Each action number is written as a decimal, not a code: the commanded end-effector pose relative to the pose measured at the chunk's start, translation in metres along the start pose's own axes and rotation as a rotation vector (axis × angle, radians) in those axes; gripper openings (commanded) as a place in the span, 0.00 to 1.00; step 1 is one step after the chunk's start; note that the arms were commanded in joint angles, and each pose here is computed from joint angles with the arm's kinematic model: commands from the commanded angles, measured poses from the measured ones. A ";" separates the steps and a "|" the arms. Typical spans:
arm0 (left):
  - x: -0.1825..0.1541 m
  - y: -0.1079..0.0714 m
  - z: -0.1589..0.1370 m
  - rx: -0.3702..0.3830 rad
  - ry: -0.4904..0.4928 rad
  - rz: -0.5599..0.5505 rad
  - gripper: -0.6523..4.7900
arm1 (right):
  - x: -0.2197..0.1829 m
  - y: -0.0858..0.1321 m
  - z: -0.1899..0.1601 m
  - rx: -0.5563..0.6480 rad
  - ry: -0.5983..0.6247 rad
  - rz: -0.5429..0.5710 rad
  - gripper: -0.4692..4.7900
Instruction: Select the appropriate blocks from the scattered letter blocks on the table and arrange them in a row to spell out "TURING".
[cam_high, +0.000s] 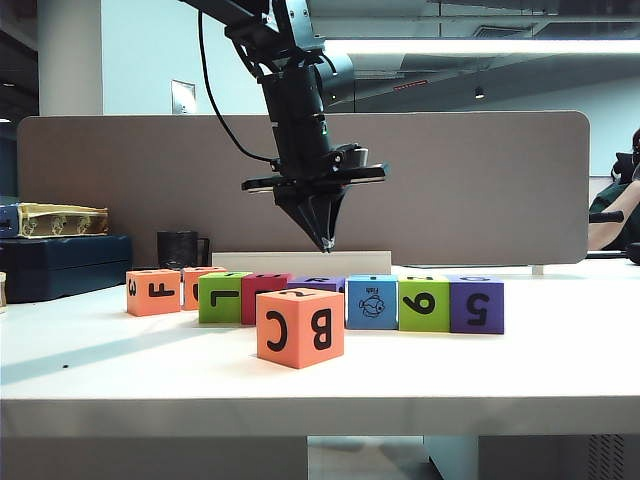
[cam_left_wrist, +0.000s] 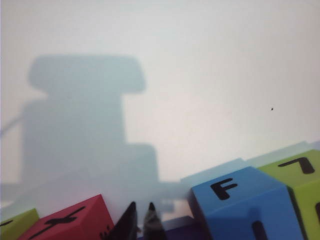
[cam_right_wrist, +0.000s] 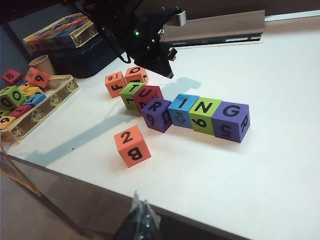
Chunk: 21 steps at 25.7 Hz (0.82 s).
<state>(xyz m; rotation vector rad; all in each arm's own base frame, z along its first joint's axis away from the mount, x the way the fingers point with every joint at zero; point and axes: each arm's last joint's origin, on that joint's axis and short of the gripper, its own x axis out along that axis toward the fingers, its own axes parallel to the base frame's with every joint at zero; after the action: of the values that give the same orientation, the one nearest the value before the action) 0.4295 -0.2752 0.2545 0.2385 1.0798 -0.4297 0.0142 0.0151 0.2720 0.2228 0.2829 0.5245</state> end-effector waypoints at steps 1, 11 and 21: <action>-0.003 0.001 -0.001 0.025 0.008 0.053 0.16 | -0.002 0.001 0.001 -0.016 -0.021 0.004 0.09; -0.056 0.028 -0.006 0.046 0.037 0.197 0.15 | -0.002 0.001 0.001 -0.016 -0.021 0.004 0.09; -0.061 0.036 -0.020 -0.021 0.194 -0.149 0.15 | -0.002 0.001 0.001 -0.020 -0.021 0.004 0.09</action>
<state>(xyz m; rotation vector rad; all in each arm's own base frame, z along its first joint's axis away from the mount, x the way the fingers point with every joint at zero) 0.4106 -0.2182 0.2915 0.2284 1.2981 -0.4602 0.0142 0.0151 0.2718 0.2200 0.2831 0.5240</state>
